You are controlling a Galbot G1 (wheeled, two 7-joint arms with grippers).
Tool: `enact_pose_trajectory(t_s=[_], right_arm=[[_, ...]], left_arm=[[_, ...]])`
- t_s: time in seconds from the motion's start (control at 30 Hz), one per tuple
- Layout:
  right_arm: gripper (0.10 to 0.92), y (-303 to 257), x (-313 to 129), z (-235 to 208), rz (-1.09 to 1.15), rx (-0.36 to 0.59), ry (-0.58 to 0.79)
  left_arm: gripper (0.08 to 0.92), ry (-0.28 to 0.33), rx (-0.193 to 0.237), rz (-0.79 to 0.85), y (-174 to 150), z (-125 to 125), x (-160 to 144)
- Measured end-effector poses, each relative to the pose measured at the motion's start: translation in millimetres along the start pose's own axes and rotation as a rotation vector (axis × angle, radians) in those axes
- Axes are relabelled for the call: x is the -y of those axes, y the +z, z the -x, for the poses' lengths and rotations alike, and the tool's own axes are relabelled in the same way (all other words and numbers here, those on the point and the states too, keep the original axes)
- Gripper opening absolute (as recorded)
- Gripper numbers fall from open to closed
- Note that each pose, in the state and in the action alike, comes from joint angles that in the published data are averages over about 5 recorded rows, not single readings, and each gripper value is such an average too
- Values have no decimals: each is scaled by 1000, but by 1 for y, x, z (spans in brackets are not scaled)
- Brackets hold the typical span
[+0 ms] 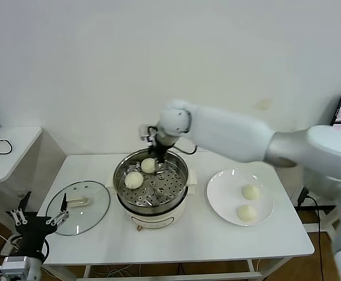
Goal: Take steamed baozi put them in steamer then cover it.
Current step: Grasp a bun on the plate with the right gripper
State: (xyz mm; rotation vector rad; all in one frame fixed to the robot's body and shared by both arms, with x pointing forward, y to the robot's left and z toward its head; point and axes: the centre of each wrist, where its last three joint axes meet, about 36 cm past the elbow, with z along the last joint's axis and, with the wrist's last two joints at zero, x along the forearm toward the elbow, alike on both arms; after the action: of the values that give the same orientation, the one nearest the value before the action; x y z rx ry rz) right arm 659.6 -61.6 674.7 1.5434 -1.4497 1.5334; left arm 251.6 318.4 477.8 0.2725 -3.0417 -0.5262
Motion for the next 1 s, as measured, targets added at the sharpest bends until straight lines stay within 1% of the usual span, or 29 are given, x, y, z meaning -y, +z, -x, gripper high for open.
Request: enact_pose_trajectory(t_s=[0.23, 0.43, 0.7, 1.0], right_arm=[[823, 66, -35, -37, -26, -46, -23], [823, 127, -78, -50, -11, -89, -48], [823, 193, -133, -43, 44, -147, -71], [823, 231, -177, -11, 84, -190, -106]], left_arm=[[823, 13, -2, 3, 2, 3, 1], [823, 24, -8, 4, 6, 6, 4], [823, 44, -21, 0, 10, 5, 10], [823, 54, -26, 0, 10, 2, 12]])
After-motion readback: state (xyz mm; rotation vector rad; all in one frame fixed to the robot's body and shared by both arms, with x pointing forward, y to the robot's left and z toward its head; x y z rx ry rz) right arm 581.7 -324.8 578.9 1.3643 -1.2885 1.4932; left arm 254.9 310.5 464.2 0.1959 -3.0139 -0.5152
